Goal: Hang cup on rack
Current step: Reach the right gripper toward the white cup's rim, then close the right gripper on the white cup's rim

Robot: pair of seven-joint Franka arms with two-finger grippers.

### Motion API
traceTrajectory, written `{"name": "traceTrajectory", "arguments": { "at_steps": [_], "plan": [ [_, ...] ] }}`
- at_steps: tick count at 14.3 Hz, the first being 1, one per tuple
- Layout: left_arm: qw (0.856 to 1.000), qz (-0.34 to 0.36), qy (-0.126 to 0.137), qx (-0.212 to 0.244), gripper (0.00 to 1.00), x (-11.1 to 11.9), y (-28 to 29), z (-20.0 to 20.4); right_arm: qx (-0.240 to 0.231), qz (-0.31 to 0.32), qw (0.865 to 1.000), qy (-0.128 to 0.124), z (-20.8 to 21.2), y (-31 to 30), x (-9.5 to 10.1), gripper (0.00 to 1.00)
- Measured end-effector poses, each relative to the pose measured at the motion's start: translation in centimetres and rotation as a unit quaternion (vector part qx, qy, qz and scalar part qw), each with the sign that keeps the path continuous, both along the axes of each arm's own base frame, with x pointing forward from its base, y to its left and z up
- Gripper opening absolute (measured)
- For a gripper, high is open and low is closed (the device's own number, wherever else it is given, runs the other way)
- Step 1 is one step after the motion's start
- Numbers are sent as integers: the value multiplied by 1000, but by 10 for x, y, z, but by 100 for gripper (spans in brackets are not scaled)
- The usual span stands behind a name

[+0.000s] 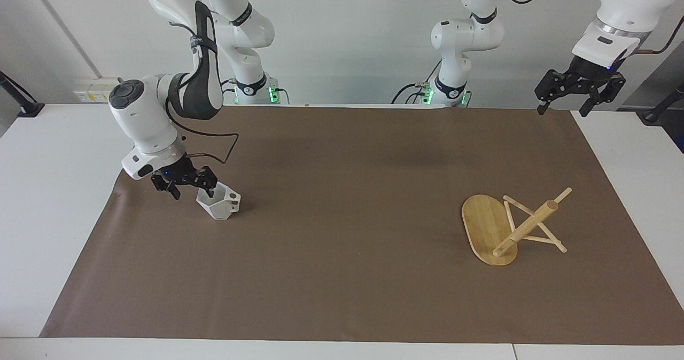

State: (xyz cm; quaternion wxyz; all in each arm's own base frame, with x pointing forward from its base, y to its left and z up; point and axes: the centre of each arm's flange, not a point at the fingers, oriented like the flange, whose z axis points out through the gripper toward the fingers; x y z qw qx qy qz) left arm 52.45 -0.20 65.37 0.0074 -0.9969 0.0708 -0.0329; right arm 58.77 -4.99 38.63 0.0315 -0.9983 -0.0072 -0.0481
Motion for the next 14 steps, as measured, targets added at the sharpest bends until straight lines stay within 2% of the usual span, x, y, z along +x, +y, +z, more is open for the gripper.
{"name": "traceTrajectory", "arguments": {
  "at_steps": [12,14],
  "plan": [
    [1000,0,0,0,100,0,0,0,0,-2,1000,7,-20,0,-8,100],
    [1000,0,0,0,100,0,0,0,0,-2,1000,7,-20,0,-8,96]
  ]
}}
